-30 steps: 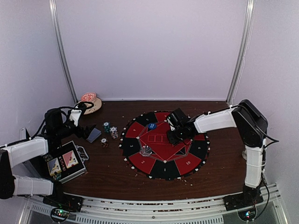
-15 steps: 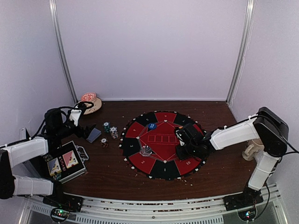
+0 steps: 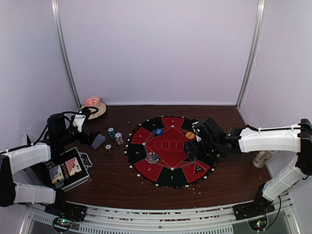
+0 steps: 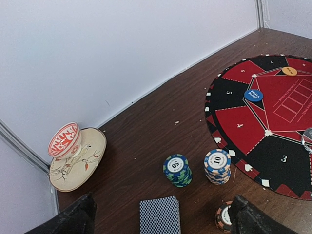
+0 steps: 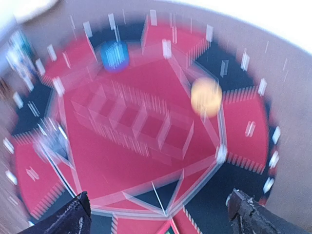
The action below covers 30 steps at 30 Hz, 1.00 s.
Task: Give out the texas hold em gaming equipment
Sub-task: Move the all-in button to position 10, then pick up the pile of poker chips from the pile of poker chips.
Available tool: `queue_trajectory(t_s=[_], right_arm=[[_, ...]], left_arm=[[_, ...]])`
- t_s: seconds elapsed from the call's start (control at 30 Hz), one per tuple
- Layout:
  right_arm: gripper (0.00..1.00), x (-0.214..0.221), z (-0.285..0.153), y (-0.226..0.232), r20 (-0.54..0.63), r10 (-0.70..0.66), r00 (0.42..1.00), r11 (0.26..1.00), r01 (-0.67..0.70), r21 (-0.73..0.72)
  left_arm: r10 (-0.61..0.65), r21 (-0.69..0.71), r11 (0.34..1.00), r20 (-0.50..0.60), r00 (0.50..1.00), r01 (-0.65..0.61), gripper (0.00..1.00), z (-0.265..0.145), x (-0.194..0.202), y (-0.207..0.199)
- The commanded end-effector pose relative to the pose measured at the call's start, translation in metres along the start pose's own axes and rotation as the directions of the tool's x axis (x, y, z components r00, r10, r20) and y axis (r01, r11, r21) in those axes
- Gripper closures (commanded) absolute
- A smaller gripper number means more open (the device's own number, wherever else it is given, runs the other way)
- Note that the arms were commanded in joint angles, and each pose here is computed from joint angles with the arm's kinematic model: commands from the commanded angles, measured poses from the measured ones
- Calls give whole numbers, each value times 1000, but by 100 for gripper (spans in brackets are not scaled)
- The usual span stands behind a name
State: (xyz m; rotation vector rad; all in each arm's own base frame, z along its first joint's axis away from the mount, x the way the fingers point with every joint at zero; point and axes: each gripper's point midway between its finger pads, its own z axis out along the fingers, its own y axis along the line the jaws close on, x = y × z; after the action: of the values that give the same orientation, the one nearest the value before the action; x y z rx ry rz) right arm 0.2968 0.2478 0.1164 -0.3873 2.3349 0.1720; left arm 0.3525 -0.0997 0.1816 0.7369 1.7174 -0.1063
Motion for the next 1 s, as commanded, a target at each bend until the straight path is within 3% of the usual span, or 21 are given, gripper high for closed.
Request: queue_trajectory(t_s=[0.0,0.2,0.4,0.7,0.97], right_arm=[[0,-73,-42,-13,234,31,972,996,-50,76],[0,-80,-43,-19,335,88,938,990,-119,72],[0,-73,-42,6,340,128,932,990,-99,-101],[0,-43,-21,1,246,120,962,993,-112,-46],[0,-29,-11,19,213,97,972,994,-84,-70]], left_arm=[[32,-37,999,40,999,-31,2,-5,-17,9],[44,48,998,22,999,-45,2,-5,-22,-1],[65,184,981,0,998,-64,2,-3,-16,-22],[149,406,905,-26,989,-126,2,-11,3,-61],[143,498,865,-115,983,-68,2,6,26,-68]])
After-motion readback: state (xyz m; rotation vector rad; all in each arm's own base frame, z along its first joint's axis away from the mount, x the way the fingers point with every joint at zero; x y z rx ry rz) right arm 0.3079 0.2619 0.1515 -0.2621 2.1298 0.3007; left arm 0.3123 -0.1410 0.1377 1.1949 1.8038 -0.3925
